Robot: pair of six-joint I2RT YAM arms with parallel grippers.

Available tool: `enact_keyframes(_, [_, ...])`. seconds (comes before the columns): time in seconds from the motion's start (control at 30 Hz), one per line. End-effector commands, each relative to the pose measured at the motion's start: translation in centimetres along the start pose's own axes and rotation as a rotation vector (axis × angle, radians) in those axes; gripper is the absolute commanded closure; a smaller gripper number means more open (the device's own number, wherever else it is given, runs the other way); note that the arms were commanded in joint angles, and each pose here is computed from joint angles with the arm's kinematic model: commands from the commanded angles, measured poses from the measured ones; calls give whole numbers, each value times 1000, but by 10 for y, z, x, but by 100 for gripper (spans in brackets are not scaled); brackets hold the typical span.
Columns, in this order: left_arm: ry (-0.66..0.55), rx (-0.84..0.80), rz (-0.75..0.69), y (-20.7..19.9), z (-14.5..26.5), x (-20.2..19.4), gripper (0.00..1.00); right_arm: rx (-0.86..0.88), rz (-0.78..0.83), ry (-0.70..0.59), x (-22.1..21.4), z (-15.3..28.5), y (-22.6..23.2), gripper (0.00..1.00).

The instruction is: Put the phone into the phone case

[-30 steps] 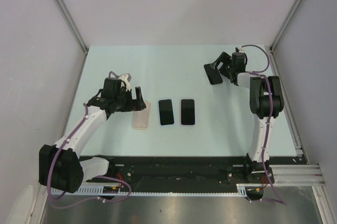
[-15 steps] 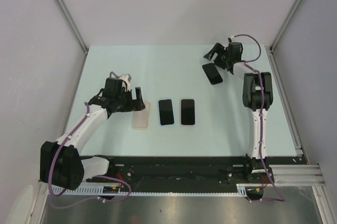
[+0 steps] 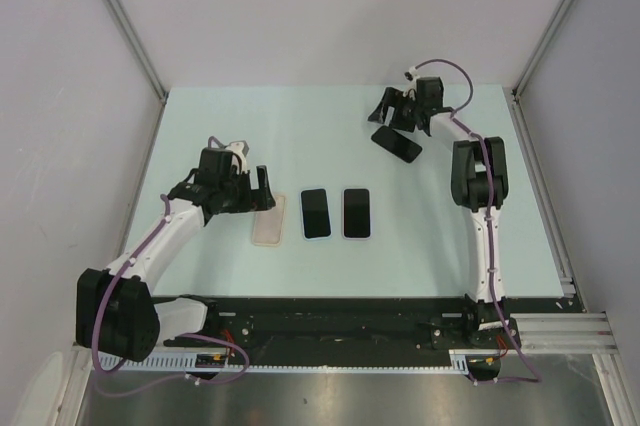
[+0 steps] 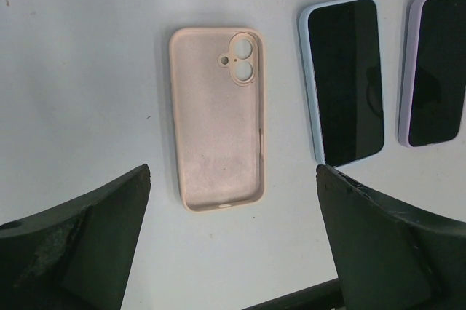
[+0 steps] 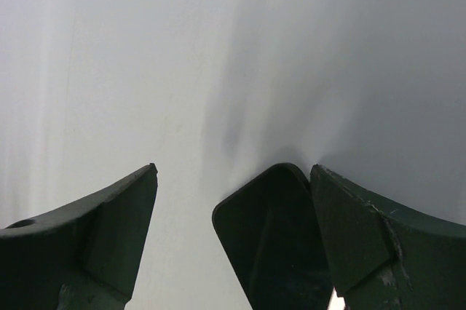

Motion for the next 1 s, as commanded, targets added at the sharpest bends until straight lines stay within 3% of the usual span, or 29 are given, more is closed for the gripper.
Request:
enact_keyframes(0.0, [-35, -13, -3, -5, 4, 7, 0, -64, -40, 250, -84, 12, -14, 9])
enact_keyframes(0.17, [-71, -20, -5, -7, 10, 14, 0, -136, 69, 322, -114, 28, -16, 9])
enact_keyframes(0.7, [-84, -68, -9, -15, 13, 15, 0, -204, 55, 476, -162, 98, -7, 12])
enact_keyframes(0.97, [-70, -83, -7, -17, 12, 12, 0, -252, 141, 563, -194, 136, 13, 17])
Point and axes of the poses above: each gripper's point midway between its finger pads, its own z axis back along the fingers, its own y axis along the line the jaws close on, x = y × z, the point moved 1 cm from there along z, back along the fingers, and after that the axes turned 9 degrees about -z, right-handed, at the moved point
